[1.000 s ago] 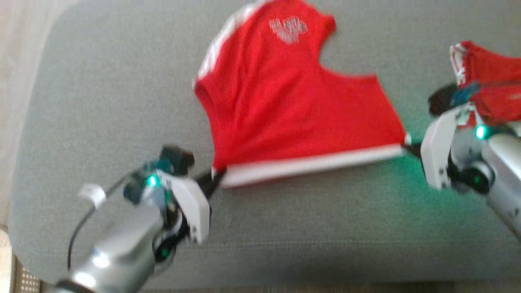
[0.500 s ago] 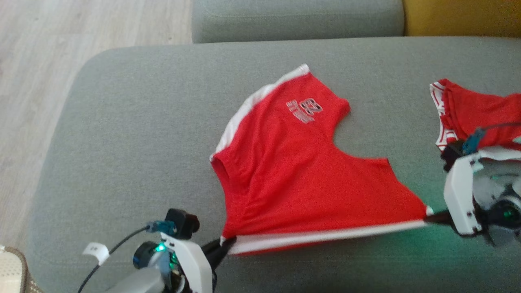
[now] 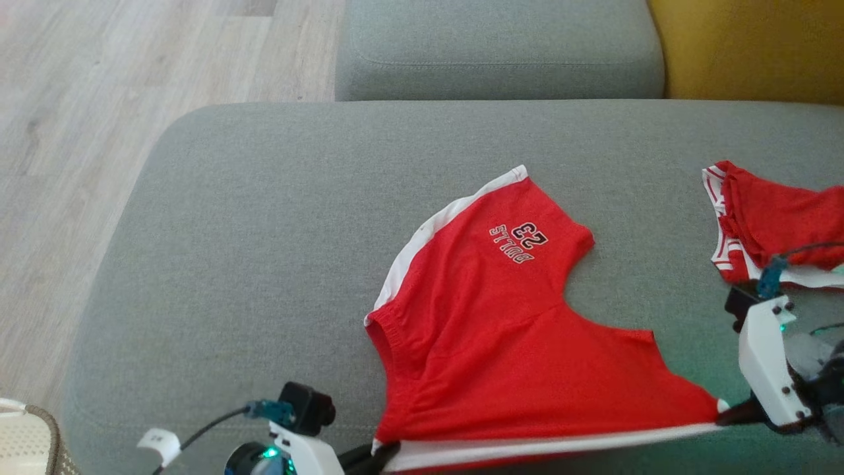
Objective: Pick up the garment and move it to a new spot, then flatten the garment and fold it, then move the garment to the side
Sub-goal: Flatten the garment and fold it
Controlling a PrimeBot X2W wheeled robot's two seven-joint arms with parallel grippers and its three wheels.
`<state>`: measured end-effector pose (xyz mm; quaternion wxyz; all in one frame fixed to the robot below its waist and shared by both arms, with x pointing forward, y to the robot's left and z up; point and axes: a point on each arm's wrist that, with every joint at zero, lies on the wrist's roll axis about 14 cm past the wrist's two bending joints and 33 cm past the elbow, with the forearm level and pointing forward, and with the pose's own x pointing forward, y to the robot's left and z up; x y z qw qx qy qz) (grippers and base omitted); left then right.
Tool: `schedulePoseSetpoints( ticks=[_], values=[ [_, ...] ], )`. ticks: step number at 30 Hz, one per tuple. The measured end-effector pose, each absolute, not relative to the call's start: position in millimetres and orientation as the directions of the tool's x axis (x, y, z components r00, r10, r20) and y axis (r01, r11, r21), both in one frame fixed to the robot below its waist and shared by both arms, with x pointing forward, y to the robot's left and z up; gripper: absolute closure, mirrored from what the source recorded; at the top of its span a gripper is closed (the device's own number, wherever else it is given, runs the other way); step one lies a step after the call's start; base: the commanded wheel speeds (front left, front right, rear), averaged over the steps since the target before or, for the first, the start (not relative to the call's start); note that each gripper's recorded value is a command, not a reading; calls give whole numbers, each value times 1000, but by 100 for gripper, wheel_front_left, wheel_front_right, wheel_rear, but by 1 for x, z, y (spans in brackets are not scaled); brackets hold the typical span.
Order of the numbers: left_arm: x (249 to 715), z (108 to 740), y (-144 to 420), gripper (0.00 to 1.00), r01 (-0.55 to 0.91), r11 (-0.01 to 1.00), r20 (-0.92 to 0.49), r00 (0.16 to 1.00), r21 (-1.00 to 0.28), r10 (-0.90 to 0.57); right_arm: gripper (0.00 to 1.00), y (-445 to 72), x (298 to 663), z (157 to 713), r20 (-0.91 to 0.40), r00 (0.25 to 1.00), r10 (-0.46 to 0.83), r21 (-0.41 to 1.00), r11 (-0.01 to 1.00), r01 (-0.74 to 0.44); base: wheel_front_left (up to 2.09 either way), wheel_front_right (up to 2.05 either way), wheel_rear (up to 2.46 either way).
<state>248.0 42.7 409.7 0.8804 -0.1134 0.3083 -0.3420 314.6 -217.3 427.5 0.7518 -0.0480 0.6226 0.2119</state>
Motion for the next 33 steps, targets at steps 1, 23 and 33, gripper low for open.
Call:
schedulePoseSetpoints(
  ticks=[1,23,33],
  values=[
    [250,413,43,100,524,744,-460,585,-414,-668,100,-215,316,430,-954,144,264,192,903,-385,0,0,0],
    [307,453,66,100,404,780,-351,726,-477,-591,100,-115,457,494,-778,442,447,204,845,-494,0,0,0],
    [346,451,70,100,373,787,-345,746,-491,-569,100,-101,515,481,-771,475,424,191,865,-463,0,0,0]
  ],
)
